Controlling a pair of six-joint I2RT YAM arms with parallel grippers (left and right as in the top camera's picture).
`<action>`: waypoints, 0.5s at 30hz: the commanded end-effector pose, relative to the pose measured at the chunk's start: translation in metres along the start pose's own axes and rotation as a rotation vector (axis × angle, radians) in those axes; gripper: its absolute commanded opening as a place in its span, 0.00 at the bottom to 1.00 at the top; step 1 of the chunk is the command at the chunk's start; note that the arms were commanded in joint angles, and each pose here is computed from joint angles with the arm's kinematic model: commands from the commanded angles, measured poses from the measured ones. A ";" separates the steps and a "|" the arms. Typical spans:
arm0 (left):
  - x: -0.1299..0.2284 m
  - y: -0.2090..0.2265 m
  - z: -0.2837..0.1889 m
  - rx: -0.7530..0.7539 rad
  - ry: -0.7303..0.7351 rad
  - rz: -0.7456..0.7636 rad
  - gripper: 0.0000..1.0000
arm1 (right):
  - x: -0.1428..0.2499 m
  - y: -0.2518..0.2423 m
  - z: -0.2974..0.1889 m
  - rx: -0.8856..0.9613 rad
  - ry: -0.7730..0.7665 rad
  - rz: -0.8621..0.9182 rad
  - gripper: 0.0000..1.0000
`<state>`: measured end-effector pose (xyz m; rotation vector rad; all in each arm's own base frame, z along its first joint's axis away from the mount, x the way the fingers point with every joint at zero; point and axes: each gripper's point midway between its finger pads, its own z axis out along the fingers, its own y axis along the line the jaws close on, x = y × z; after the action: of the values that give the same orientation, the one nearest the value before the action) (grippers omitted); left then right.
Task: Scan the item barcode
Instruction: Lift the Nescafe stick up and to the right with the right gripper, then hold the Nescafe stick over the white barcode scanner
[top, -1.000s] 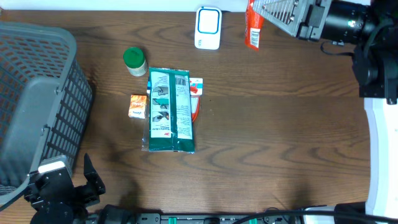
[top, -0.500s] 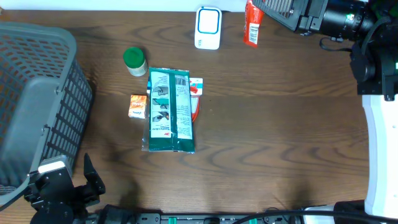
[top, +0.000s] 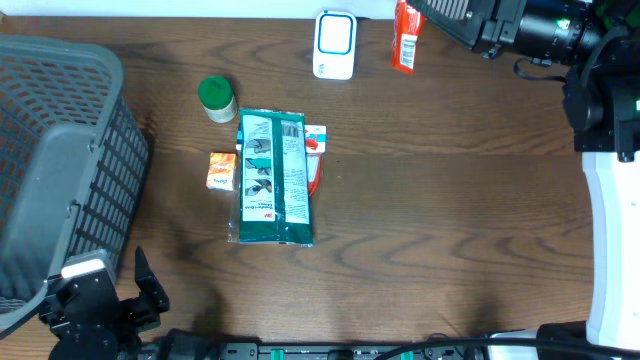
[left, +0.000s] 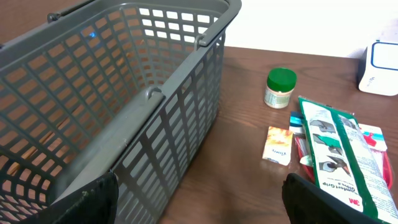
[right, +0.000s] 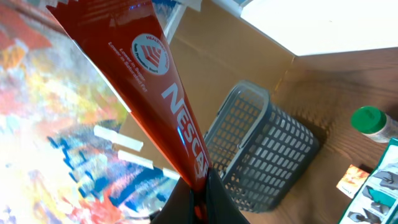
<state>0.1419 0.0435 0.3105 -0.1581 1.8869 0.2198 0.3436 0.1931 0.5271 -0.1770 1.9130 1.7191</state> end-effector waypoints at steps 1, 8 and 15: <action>0.002 -0.001 0.003 -0.002 0.011 0.000 0.84 | -0.008 -0.002 -0.003 0.012 -0.037 0.041 0.01; 0.002 -0.001 0.003 -0.002 0.011 0.000 0.84 | -0.009 0.000 -0.003 0.007 -0.038 0.044 0.01; 0.002 -0.001 0.003 -0.002 0.011 0.001 0.84 | -0.009 0.001 -0.003 0.008 -0.039 -0.135 0.01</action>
<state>0.1419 0.0434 0.3106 -0.1579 1.8866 0.2199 0.3478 0.1908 0.5314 -0.1567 1.8927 1.7077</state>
